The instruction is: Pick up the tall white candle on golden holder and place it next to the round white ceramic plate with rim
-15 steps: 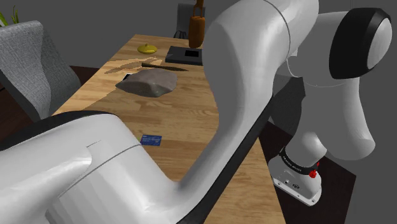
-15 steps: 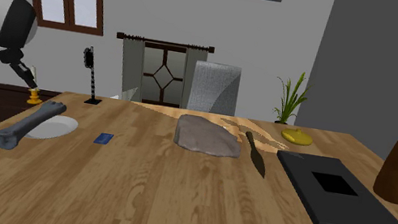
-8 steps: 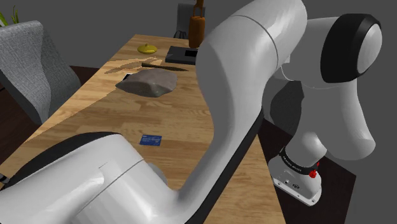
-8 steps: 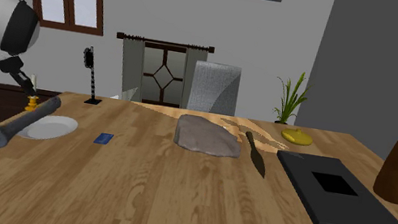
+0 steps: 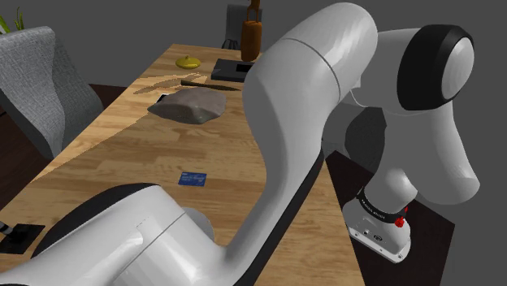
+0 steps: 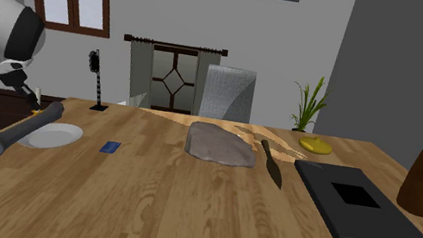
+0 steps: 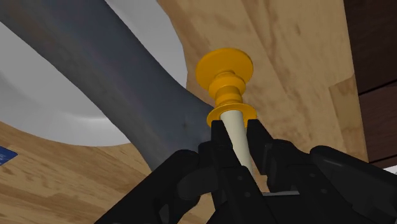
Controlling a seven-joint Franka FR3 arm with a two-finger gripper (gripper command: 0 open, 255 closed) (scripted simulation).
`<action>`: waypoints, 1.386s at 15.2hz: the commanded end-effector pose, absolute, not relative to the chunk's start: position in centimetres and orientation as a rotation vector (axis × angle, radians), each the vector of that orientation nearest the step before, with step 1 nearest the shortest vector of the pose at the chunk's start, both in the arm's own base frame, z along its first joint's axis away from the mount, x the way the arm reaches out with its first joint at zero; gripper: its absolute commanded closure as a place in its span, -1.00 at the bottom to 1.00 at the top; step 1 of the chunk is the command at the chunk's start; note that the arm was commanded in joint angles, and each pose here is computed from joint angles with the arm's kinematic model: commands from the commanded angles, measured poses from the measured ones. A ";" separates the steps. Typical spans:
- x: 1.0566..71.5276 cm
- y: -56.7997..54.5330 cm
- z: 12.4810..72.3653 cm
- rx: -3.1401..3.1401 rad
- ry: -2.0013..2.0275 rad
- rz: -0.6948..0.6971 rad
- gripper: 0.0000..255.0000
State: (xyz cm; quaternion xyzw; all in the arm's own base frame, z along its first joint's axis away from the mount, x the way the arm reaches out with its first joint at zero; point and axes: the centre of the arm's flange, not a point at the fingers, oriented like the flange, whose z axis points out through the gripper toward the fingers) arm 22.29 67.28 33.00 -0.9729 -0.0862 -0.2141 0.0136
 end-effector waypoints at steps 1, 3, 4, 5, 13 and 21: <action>22.3 67.3 32.9 -3.030 -0.268 -0.667 1.00; 22.3 67.3 32.9 -3.030 -0.268 -0.667 1.00; 22.3 67.3 32.9 -3.030 -0.268 -0.667 1.00; 22.3 67.3 32.9 -3.030 -0.268 -0.667 -1.00; 20.6 67.1 36.5 -3.030 -0.268 -0.667 -1.00; 20.2 67.0 37.5 -3.030 -0.268 -0.667 -1.00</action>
